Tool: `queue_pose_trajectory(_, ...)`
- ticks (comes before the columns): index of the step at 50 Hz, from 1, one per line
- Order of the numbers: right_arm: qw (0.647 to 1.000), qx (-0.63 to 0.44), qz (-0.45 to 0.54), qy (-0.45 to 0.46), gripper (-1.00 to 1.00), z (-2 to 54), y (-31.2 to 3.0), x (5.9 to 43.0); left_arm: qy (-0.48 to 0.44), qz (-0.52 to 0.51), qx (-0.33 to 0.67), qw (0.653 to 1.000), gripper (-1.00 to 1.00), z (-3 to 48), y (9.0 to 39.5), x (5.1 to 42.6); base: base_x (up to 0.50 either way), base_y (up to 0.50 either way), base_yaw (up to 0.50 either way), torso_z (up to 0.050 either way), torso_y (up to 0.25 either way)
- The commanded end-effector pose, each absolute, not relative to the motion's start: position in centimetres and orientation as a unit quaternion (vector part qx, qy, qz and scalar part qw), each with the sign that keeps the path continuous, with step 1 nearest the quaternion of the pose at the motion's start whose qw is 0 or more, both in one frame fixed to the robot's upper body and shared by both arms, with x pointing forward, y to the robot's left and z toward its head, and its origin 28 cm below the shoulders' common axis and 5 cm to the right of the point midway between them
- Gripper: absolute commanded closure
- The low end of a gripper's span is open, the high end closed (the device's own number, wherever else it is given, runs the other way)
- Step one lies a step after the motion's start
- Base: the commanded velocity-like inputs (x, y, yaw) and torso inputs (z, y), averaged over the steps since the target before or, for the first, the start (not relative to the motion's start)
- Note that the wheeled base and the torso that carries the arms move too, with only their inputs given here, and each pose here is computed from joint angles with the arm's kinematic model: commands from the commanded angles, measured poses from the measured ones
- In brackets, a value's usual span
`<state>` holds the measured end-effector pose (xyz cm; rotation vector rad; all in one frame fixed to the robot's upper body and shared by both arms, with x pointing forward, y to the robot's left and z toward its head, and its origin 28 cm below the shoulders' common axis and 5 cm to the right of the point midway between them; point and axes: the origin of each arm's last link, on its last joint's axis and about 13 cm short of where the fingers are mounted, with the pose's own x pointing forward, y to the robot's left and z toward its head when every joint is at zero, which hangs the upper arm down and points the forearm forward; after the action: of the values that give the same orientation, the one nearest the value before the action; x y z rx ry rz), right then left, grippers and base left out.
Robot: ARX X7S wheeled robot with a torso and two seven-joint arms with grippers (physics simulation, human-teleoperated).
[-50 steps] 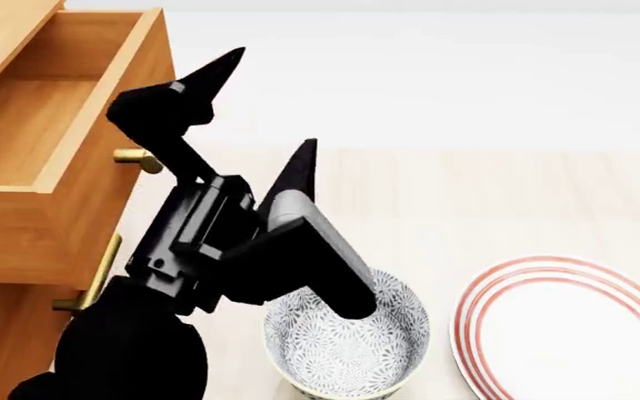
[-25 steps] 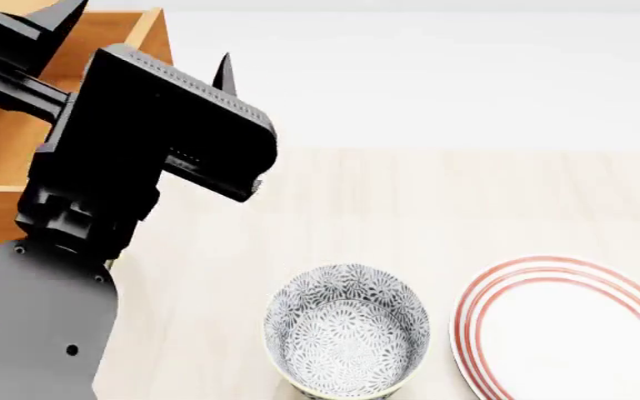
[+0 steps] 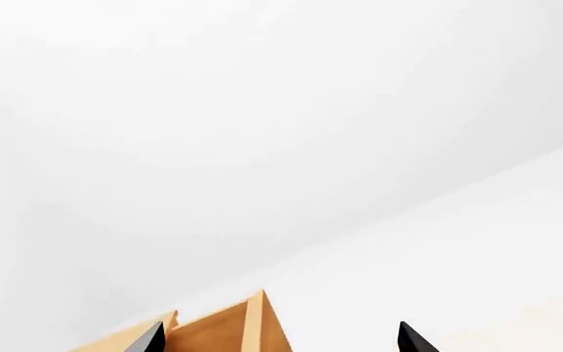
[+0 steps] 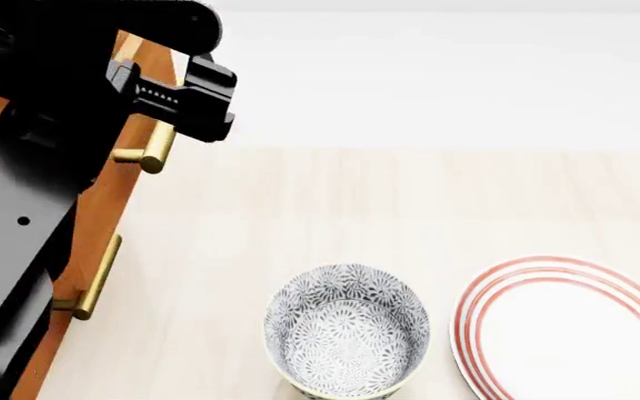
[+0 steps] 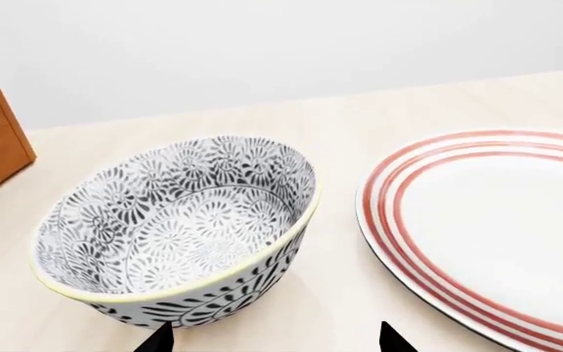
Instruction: Open the top drawer of the cabinet.
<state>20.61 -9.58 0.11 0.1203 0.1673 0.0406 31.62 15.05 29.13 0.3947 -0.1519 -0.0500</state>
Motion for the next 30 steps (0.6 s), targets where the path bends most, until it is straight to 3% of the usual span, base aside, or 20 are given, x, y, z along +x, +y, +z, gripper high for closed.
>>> queue_pose_trajectory(1, 0.995, 0.061, 0.022, 0.077, -1.0, 0.1, -9.5, 20.7, -0.051, -0.012, 0.15, 0.987, -1.0, 30.2, 15.9, 33.0, 0.0, 0.0, 0.0, 0.0, 0.0)
queue_pose_trajectory(30, 0.995, 0.06, 0.026, 0.08, -1.0, 0.1, -9.4, 20.7, -0.004, 0.025, 0.125, 0.992, -1.0, 29.1, 16.9, 36.4, 0.0, 0.0, 0.0, 0.0, 0.0)
